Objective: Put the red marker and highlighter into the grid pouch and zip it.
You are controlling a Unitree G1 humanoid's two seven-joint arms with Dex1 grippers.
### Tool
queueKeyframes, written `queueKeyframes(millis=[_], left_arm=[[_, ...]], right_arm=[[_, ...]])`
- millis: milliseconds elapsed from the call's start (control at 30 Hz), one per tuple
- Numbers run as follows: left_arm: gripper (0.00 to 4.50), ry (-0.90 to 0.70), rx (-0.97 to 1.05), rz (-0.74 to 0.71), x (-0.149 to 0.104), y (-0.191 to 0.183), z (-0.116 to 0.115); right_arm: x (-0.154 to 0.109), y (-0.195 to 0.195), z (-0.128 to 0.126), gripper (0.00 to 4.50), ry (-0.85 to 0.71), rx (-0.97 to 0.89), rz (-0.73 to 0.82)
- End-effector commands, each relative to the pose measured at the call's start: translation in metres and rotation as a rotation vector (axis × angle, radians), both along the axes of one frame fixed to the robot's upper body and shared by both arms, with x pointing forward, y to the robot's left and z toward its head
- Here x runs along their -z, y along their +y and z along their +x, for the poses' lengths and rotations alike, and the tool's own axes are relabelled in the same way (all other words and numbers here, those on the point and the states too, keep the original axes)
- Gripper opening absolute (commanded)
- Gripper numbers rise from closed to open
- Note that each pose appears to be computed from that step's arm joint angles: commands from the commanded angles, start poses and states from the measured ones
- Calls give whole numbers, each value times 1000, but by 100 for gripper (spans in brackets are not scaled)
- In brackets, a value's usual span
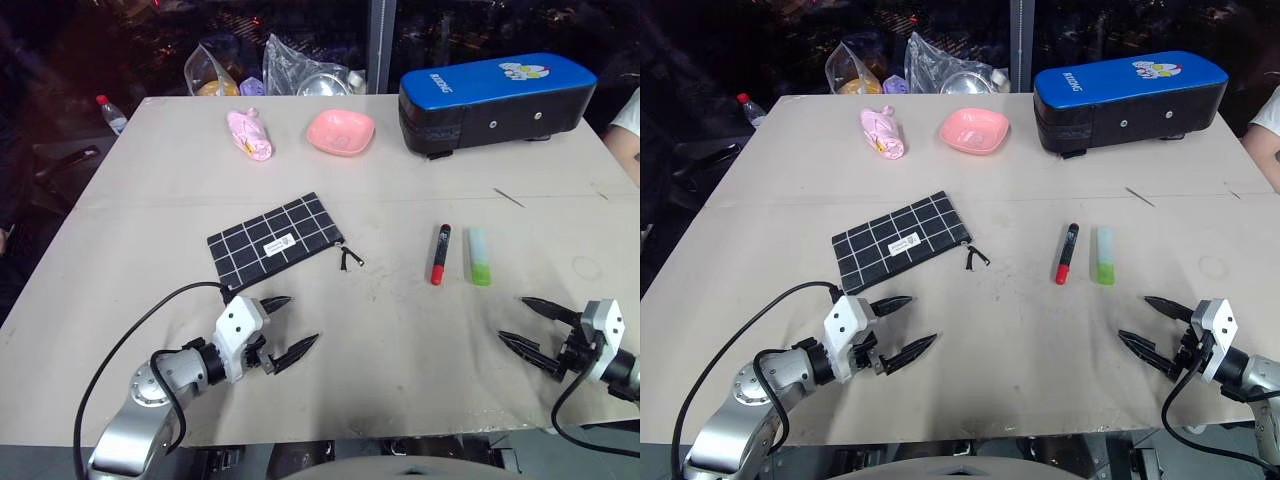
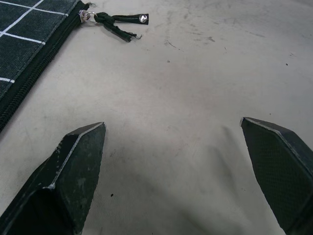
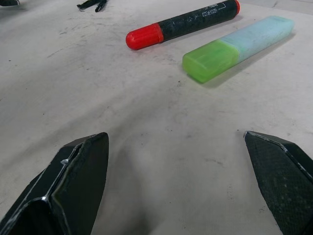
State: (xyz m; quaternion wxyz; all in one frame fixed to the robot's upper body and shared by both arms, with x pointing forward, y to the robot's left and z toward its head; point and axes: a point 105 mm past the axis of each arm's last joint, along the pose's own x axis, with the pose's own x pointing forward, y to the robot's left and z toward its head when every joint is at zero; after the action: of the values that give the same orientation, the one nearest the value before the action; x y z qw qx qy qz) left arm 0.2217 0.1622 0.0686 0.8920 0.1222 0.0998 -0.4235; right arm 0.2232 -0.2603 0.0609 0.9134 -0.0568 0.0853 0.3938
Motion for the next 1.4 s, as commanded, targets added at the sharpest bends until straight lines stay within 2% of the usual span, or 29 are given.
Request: queueKeyframes(millis=[33, 567, 700, 833, 1033, 1133, 1200, 1300, 1400], left_arm=[[447, -47, 22, -2, -12, -2, -1], [447, -85, 25, -5, -16, 11, 0], [447, -124, -47, -21, -24, 29, 5], [447, -160, -124, -13, -33, 60, 4], [447, -263, -221, 126, -44, 116, 11], [447, -343, -240, 268, -49, 144, 19], [447, -403, -206, 369, -50, 153, 23], [447, -491, -205, 447, -55, 162, 30], [447, -590, -126, 568, -56, 159, 37]], right_arm=[[-10, -4, -3, 450, -28, -9, -15], [-16, 3, -4, 450, -54, -10, 0], [-29, 19, -4, 450, -94, -70, 25], [-53, 44, -5, 450, -149, -157, 95], [-79, 74, -2, 450, -196, -278, 140], [-88, 82, 4, 450, -216, -305, 145], [-90, 85, 6, 450, -221, -314, 145], [-91, 86, 8, 450, -221, -321, 144], [-92, 86, 8, 450, -219, -327, 144]])
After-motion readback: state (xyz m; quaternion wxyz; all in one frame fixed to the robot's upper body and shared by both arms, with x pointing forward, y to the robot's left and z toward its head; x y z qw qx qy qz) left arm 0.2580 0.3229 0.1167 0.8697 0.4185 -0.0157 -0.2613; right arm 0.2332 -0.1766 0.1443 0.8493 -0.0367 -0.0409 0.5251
